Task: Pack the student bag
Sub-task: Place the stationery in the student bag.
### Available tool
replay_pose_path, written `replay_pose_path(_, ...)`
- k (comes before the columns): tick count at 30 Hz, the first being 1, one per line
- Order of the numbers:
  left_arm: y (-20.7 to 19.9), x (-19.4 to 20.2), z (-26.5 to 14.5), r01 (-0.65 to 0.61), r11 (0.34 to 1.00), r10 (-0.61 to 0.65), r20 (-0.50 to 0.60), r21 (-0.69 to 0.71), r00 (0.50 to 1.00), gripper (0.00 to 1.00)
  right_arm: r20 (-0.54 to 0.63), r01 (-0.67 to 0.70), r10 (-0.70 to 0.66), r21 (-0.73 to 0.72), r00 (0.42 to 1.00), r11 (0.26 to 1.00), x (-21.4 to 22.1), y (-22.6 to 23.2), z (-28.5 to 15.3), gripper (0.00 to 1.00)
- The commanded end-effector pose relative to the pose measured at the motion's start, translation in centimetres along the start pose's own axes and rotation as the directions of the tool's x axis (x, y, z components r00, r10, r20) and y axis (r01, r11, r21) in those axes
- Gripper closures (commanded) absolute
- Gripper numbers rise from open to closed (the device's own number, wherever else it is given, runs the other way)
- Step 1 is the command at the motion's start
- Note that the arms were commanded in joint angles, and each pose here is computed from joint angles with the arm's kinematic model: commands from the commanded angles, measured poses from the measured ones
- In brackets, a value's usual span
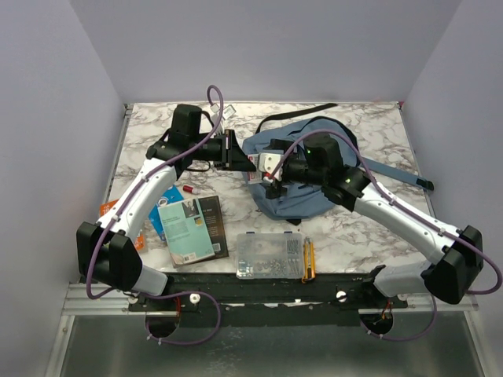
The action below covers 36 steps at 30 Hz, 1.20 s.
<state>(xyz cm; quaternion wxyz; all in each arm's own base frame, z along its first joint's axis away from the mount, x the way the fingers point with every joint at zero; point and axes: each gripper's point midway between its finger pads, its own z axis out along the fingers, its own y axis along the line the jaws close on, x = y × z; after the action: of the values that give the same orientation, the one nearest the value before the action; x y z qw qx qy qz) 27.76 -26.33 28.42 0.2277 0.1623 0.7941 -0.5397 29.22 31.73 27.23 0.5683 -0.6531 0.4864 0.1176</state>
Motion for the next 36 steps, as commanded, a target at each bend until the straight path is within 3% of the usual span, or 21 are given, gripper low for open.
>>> replay_pose_path(1, 0.3, 0.0, 0.0, -0.027, 0.999, 0.026, -0.015, -0.038, 1.000, 0.85, 0.078, 0.041, -0.035, -0.084, 0.996, 0.996, -2.3, 0.5, -0.1, 0.00)
replay_pose_path(21, 0.3, 0.0, -0.2, -0.035, 0.998, 0.034, -0.015, -0.054, 0.999, 0.82, 0.060, -0.022, 0.036, -0.220, 0.998, 0.975, -1.9, 1.9, 2.3, 0.00)
replay_pose_path(36, 0.8, 0.2, 0.1, 0.007, 0.998, -0.009, -0.027, -0.058, 1.000, 0.77, 0.012, 0.032, -0.030, -0.155, 0.999, 0.987, -1.6, 2.0, 3.8, 0.00)
